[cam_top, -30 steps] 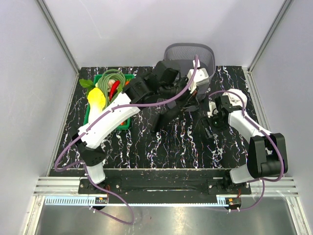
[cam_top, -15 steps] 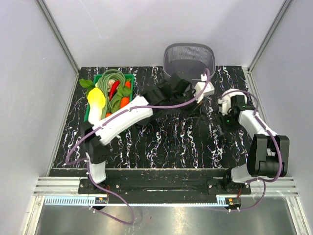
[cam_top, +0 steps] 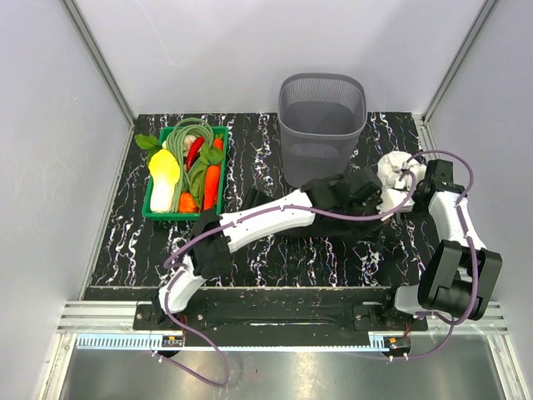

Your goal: Put the trash bags into the trash bin

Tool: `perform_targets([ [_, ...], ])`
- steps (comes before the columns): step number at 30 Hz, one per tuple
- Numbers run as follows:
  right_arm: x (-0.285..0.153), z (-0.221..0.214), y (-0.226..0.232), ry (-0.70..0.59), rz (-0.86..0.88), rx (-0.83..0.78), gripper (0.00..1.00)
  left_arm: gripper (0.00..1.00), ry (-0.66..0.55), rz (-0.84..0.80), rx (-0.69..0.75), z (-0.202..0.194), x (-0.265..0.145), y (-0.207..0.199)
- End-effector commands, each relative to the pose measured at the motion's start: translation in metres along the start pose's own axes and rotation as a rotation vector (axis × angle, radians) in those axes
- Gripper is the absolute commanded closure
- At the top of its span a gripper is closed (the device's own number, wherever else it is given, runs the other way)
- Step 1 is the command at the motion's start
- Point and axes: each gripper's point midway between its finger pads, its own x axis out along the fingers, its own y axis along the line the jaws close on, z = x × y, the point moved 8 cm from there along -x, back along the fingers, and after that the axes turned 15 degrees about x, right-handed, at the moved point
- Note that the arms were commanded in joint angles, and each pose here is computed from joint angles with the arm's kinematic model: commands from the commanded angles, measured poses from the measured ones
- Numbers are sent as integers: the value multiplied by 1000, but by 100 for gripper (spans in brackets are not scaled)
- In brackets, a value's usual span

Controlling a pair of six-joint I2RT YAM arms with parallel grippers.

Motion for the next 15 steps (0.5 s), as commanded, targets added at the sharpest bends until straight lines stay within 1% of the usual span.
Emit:
perform_targets([
  [1, -17, 23, -15, -96, -12, 28, 27, 100, -168, -6, 84, 55, -4, -18],
  [4, -17, 24, -17, -94, -4, 32, 27, 100, -164, 15, 87, 54, 7, -14],
  [6, -17, 23, -15, -93, 9, 33, 27, 97, -140, 50, 105, 46, 17, -7],
  [10, -13, 18, -15, -79, 15, 31, 27, 96, -117, 138, 134, 39, 27, 7],
  [15, -7, 16, -16, -69, 14, 37, 27, 96, -144, 186, 157, 49, 32, 16],
])
